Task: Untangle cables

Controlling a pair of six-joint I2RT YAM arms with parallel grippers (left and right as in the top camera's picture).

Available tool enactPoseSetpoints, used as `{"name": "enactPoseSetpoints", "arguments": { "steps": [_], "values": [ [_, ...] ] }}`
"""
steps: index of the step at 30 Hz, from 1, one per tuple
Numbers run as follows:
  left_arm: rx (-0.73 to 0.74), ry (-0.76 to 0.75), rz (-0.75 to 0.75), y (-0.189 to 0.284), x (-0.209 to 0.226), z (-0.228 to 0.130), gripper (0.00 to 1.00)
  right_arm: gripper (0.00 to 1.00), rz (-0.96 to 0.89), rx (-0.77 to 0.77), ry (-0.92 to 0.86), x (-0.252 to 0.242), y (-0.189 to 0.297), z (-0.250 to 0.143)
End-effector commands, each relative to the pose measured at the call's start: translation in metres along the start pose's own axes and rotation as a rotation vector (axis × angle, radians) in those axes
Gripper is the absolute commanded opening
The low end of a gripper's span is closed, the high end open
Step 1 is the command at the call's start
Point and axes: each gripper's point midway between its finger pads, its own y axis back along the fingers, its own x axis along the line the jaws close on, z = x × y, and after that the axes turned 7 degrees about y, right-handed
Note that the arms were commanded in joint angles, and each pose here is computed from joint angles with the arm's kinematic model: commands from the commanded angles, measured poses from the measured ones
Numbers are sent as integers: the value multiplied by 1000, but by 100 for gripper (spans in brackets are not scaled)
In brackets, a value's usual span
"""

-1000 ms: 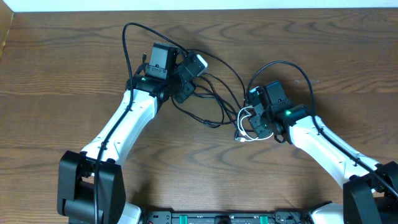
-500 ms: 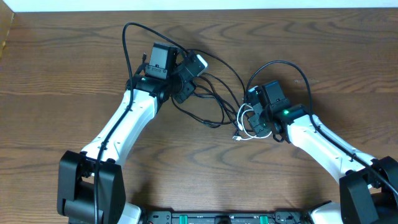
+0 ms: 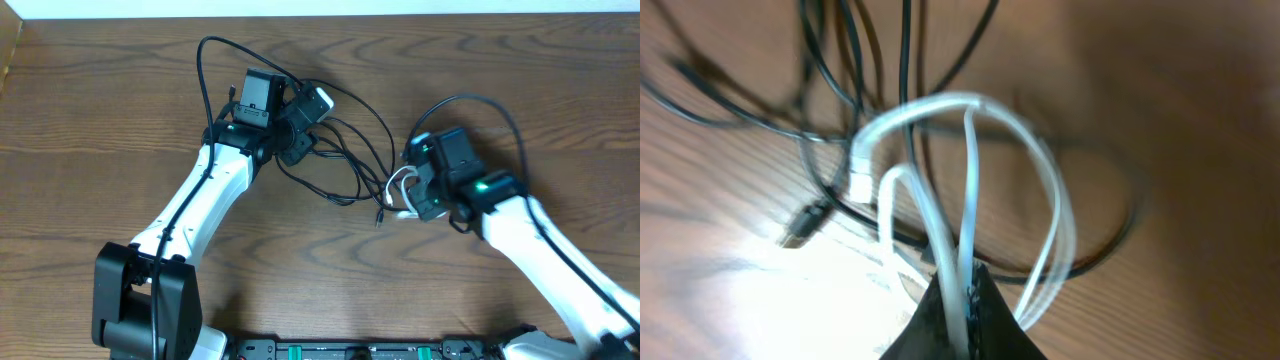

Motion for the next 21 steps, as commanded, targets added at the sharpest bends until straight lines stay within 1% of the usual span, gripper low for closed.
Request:
{"name": "enactPoseSetpoints", "arguments": {
  "steps": [1,5,9,11,14,21],
  "values": [
    [-8,-1,10,5,3,2,56,1,-29,-207,-22,-8,69,51],
    [-8,-1,10,5,3,2,56,1,-56,-382,-25,-15,139,82],
    [-6,0,9,5,3,1,56,1,-80,-540,-28,-19,202,101],
    [-5,0,8,5,3,1,59,1,-93,-623,-33,-21,234,107],
    [-5,0,8,5,3,1,59,1,-122,-708,-41,-25,269,110],
    [-5,0,8,5,3,1,59,1,-192,-871,-64,-35,340,111]
  ]
}}
